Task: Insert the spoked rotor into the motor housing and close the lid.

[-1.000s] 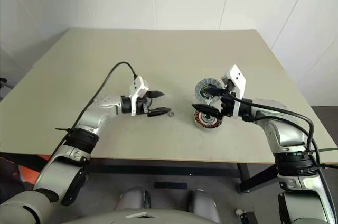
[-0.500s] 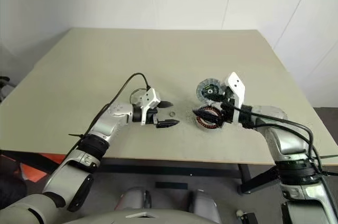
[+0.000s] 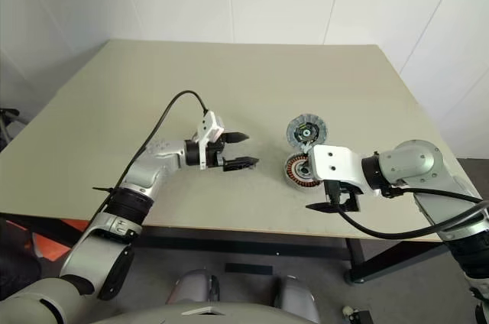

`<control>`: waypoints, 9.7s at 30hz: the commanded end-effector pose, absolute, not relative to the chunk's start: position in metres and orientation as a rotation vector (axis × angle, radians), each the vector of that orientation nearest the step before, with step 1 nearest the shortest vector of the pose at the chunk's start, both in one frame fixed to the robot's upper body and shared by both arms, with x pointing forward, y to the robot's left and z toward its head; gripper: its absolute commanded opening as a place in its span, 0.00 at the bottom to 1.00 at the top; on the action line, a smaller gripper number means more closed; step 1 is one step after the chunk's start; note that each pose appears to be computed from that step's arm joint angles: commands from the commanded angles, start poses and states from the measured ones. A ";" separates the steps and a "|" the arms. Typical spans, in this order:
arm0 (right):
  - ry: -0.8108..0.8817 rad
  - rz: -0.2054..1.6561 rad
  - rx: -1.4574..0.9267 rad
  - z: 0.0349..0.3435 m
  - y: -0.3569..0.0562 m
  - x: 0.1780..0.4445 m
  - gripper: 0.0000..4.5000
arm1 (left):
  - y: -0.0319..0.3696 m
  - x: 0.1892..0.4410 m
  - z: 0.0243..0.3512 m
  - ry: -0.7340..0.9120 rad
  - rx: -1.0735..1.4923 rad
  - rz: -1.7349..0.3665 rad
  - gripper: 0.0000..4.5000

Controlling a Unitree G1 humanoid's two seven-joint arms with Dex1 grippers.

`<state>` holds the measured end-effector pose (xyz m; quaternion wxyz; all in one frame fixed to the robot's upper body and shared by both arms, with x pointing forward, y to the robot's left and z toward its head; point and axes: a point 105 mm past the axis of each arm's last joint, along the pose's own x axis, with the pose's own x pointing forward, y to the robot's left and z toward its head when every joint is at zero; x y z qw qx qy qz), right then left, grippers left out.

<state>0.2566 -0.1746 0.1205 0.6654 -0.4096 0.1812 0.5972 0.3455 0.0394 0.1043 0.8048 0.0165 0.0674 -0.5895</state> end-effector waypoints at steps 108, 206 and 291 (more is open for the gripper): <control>0.365 1.698 -1.273 0.109 -0.134 0.303 0.37 | 0.063 0.338 0.126 0.076 0.003 -1.152 1.00; 0.369 1.315 -0.800 0.105 -0.139 0.269 0.37 | 0.025 0.349 0.021 0.362 0.348 -1.189 1.00; 0.372 1.289 -0.855 0.096 -0.142 0.272 0.38 | 0.021 0.350 0.084 0.151 0.199 -1.275 0.15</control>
